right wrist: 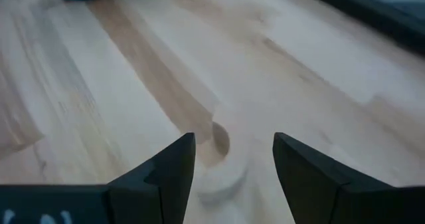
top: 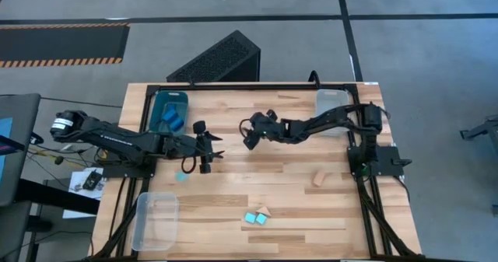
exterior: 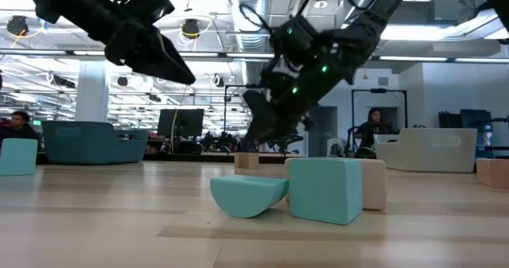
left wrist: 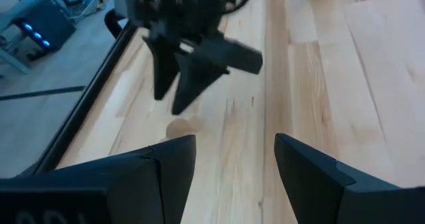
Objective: Sort & place blocks by color
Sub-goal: Put the top brown block into the transparent bin
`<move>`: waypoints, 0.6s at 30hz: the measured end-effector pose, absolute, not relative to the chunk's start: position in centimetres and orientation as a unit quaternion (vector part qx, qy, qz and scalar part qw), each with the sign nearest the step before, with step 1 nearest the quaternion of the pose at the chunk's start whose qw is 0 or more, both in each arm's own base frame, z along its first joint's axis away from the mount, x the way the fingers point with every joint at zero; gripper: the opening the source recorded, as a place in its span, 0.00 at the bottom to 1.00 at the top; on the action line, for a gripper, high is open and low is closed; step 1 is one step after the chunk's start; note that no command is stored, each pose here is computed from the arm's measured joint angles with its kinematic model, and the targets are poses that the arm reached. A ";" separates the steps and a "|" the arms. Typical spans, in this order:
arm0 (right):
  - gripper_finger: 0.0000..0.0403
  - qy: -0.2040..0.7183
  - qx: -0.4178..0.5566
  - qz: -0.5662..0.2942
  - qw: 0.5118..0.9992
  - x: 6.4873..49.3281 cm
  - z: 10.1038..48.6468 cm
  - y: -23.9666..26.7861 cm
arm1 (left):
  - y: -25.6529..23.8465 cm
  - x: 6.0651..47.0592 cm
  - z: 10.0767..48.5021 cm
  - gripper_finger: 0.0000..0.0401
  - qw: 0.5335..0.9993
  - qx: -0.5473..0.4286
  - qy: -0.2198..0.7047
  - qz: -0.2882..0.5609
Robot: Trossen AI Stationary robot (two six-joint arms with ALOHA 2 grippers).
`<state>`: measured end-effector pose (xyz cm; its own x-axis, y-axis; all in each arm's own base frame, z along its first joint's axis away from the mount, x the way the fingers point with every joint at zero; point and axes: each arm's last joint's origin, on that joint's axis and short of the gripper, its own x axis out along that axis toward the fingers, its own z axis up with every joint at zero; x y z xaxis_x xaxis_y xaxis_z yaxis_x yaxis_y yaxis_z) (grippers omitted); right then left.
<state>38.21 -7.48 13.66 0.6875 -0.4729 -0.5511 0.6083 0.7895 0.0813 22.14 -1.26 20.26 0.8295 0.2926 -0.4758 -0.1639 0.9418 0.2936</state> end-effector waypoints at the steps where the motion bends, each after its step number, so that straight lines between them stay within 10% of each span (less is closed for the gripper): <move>1: 0.57 0.261 0.134 -0.294 0.909 38.4 13.3 -7.7 | -1.3 22.2 20.3 0.49 0.950 0.119 0.262 0.122; 18: 0.50 0.273 0.165 -0.284 0.904 38.7 11.4 -8.4 | 0.6 22.6 20.9 0.49 0.947 0.058 0.216 0.232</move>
<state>38.66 -8.37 11.38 0.6892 -0.4235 -0.5880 0.6040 0.7840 0.1433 22.61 0.58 20.91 0.7989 0.4652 -0.3813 -0.4148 0.8852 0.2107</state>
